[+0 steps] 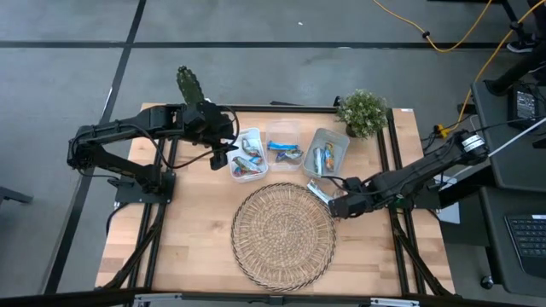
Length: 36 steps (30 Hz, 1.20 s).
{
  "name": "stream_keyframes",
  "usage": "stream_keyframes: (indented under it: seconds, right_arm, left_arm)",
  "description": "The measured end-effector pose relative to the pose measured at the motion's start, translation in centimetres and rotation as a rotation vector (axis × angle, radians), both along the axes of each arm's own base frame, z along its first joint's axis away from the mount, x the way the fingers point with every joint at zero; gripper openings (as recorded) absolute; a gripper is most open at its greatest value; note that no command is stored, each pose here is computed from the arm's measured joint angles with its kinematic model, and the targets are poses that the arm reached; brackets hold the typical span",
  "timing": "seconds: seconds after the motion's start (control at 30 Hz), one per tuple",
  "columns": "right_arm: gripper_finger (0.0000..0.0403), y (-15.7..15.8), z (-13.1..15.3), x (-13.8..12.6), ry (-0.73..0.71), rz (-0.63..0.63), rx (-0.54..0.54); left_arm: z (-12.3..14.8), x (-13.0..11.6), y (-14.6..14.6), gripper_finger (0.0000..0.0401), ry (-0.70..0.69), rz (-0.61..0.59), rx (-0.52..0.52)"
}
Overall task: Pick and place Granola Bars by type
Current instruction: Put the red granola bar into the white bin
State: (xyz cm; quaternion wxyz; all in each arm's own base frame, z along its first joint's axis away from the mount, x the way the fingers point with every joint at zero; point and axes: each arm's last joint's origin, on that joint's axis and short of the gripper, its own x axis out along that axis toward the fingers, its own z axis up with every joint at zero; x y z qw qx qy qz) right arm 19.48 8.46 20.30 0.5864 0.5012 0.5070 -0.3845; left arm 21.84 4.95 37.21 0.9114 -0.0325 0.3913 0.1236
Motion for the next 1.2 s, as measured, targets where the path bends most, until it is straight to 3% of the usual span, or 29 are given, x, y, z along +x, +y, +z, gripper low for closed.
stream_keyframes:
  seconds: [0.6, 0.87, 1.0, 1.2]
  right_arm:
    - [0.0268, -1.6, -5.4, -0.3, -0.13, -0.053, 0.048]
    - [0.0259, -2.3, -6.9, -1.4, -0.091, -0.069, 0.033]
    - [0.0223, -2.4, -7.0, -1.5, -0.083, -0.062, 0.03]
    - [0.0131, -2.4, -7.1, -1.7, -0.065, -0.054, 0.024]
  left_arm:
    - [0.0, 0.0, 0.0, 0.0143, -0.007, 0.02, -0.017]
    - [0.0, 0.0, 0.0, 0.0143, -0.013, 0.031, -0.026]
    - [0.0, 0.0, 0.0, 0.0143, -0.015, 0.039, -0.033]
    - [0.0, 0.0, 0.0, 0.0143, -0.015, 0.042, -0.034]
